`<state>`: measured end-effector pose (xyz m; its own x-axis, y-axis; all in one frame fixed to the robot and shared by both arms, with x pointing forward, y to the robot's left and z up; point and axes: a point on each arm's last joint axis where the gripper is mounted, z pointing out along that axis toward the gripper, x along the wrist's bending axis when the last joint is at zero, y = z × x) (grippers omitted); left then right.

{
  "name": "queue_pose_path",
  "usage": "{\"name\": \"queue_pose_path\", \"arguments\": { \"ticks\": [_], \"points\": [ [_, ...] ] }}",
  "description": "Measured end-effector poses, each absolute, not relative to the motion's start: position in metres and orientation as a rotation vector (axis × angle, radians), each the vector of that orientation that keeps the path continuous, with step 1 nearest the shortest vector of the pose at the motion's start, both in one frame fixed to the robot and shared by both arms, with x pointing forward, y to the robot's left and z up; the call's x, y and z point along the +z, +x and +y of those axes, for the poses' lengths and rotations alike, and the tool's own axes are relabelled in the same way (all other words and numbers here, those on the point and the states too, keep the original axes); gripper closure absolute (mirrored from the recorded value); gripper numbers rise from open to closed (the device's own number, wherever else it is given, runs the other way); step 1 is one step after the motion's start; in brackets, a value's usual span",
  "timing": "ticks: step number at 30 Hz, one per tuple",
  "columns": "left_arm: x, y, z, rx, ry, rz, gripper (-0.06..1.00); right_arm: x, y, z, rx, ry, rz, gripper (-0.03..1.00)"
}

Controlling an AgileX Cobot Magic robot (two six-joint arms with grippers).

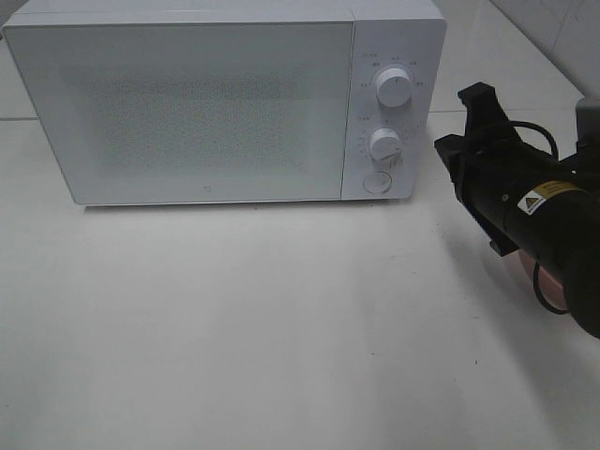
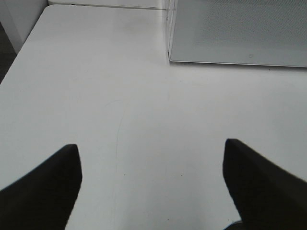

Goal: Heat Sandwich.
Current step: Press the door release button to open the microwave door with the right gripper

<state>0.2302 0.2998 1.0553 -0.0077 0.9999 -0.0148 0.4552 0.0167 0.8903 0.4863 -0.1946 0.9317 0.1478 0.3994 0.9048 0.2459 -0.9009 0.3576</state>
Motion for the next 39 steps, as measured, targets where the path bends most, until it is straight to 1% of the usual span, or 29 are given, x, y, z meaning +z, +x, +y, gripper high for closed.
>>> {"name": "queue_pose_path", "arguments": {
  "ticks": [5,13,19,24,31,39],
  "points": [
    [1.055,0.23,0.3,0.938,1.533,1.559,0.18,0.93,0.486,-0.195,1.879,2.377,0.552,0.95],
    [1.055,0.23,0.3,0.938,1.533,1.559,0.18,0.922,0.485,-0.194,1.772,2.509,0.522,0.95],
    [1.055,0.23,0.3,0.938,1.533,1.559,0.18,0.925,0.496,-0.186,1.751,2.553,0.503,0.95],
    [1.055,0.23,0.3,0.938,1.533,1.559,0.18,0.912,0.506,-0.178,1.63,2.678,0.483,0.95],
    [1.055,0.23,0.3,0.938,1.533,1.559,0.18,0.905,0.52,-0.17,1.613,2.706,0.458,0.95],
    [1.055,0.23,0.3,0.938,1.533,1.559,0.18,0.887,0.536,-0.16,1.562,2.806,0.348,0.95]
  ]
}}
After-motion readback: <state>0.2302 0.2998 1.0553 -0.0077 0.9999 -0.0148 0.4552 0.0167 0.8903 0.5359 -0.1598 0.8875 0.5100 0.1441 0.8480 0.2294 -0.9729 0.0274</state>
